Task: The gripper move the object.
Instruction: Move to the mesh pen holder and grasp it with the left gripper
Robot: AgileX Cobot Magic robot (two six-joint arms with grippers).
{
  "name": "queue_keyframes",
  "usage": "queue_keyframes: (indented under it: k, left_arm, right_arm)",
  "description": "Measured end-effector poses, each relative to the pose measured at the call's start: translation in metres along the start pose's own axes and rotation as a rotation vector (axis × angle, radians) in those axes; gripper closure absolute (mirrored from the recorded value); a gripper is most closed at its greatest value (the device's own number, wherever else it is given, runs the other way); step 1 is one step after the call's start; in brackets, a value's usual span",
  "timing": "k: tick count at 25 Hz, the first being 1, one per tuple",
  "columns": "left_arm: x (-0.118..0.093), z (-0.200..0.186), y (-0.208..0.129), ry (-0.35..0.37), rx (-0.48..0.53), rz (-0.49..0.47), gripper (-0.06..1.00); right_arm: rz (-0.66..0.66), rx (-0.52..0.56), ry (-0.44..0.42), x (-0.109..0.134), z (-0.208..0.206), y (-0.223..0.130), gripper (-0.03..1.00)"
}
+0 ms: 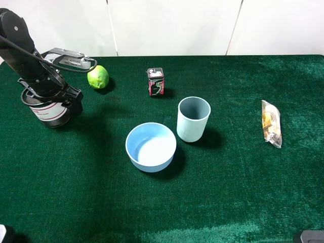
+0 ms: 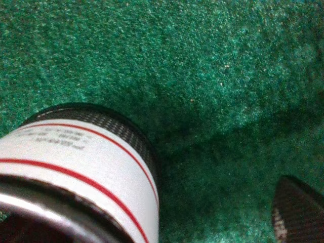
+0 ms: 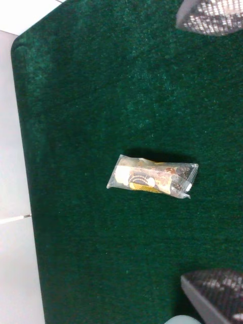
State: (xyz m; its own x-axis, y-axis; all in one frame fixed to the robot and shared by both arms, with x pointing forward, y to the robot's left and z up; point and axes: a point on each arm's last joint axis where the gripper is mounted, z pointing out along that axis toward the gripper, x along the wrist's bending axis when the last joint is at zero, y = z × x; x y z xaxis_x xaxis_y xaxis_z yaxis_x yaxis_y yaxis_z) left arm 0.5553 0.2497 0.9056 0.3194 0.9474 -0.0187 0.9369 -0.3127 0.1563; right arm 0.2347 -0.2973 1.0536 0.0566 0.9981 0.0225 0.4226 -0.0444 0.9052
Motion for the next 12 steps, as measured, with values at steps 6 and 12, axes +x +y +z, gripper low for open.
queue_keyframes:
  k: [6,12]
  left_arm:
    - [0.0000,0.0000,0.0000,0.000,0.000,0.000,0.46]
    - [0.0000,0.0000,0.0000,0.000,0.000,0.000,0.71]
  right_arm:
    - [0.000,0.000,0.000,0.0000,0.0000,0.0000,0.28]
    - [0.000,0.000,0.000,0.0000,0.0000,0.0000,0.28]
